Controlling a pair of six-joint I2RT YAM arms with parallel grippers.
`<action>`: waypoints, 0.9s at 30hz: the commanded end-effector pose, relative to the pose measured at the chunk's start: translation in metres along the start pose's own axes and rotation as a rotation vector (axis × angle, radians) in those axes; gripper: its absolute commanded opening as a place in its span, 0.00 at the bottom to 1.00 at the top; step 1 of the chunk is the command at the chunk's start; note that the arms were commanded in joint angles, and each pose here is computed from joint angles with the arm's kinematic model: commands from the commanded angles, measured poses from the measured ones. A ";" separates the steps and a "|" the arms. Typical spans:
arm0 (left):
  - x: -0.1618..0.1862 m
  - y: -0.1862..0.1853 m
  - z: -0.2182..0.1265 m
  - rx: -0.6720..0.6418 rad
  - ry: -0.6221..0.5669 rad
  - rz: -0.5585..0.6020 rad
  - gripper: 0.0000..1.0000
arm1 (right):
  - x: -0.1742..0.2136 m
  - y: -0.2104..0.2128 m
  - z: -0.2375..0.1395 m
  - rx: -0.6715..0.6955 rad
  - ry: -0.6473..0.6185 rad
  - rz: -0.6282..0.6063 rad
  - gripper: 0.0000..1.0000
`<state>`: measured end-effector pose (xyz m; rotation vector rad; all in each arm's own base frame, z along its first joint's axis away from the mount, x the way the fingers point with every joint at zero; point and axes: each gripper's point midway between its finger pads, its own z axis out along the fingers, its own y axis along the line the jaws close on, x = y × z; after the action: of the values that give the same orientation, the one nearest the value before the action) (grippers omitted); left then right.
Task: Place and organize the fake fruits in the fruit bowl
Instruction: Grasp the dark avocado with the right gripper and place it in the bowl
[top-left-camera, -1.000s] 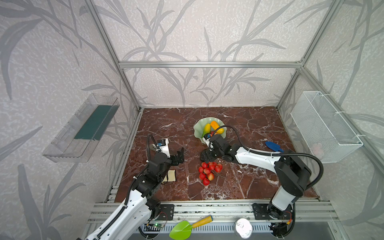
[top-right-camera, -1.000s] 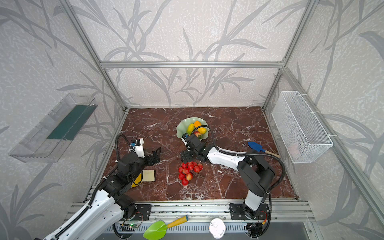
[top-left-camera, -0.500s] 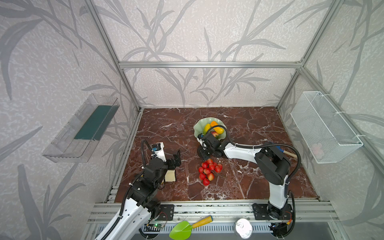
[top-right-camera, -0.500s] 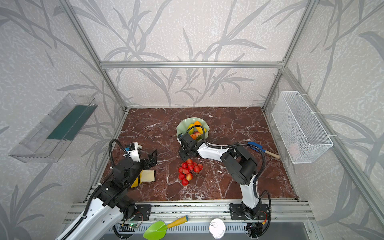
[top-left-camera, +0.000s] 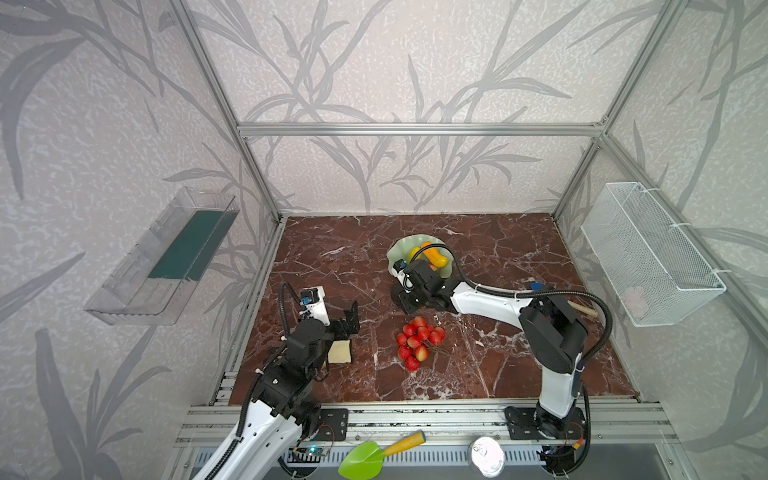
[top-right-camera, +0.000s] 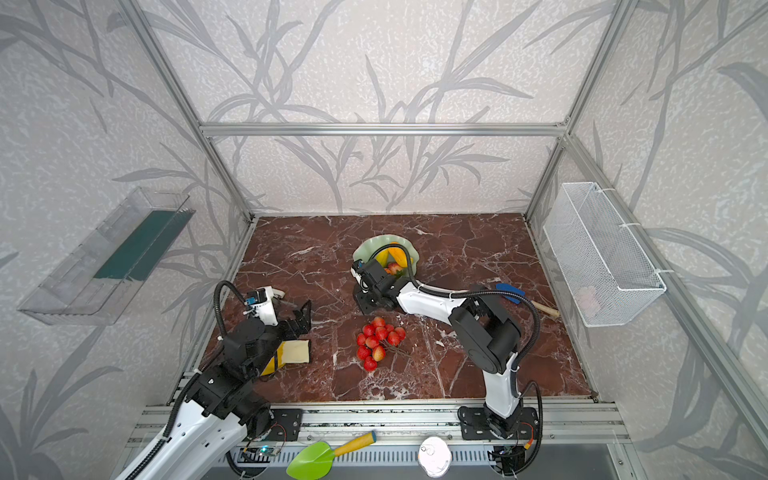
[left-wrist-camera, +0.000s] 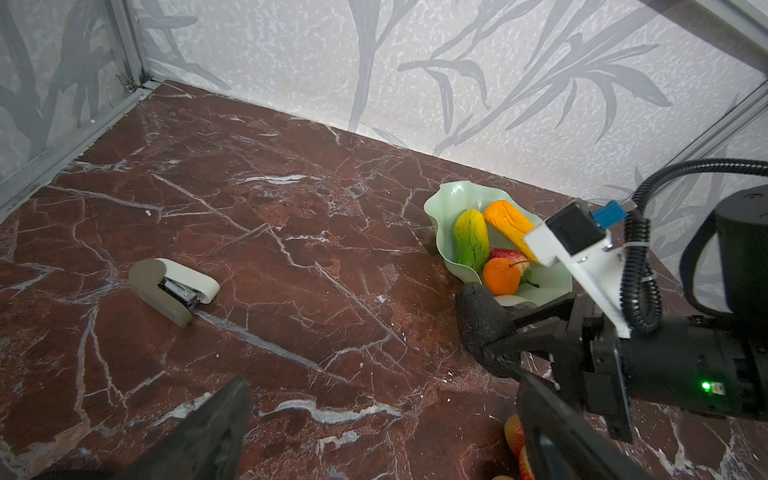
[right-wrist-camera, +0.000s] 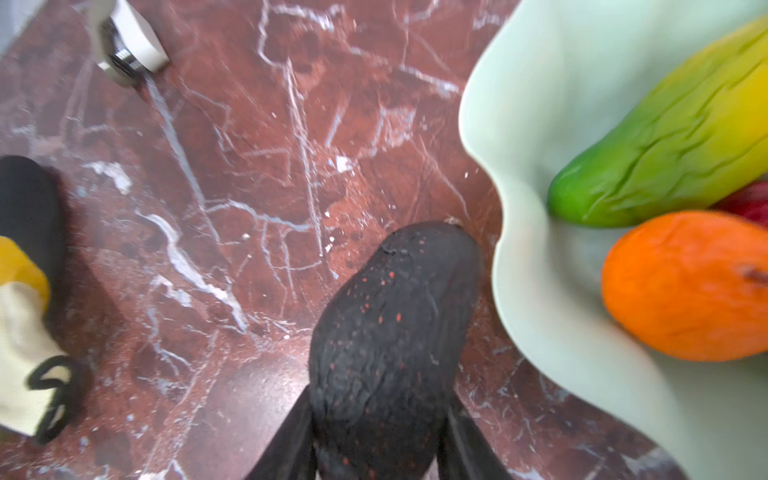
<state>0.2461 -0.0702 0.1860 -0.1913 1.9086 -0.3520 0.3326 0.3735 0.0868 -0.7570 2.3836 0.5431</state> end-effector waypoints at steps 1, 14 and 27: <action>0.002 0.006 0.000 -0.026 -0.005 -0.012 1.00 | -0.057 -0.007 -0.040 0.008 -0.164 -0.013 0.36; 0.003 0.009 -0.004 -0.028 -0.005 -0.027 1.00 | -0.103 -0.074 -0.006 0.070 -0.160 0.030 0.37; 0.000 0.021 -0.021 -0.052 -0.047 -0.056 1.00 | -0.105 -0.080 0.024 0.056 -0.106 0.052 0.67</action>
<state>0.2297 -0.0556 0.1943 -0.2453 1.8544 -0.3634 0.4579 0.3633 0.0860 -0.6334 2.3761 0.4986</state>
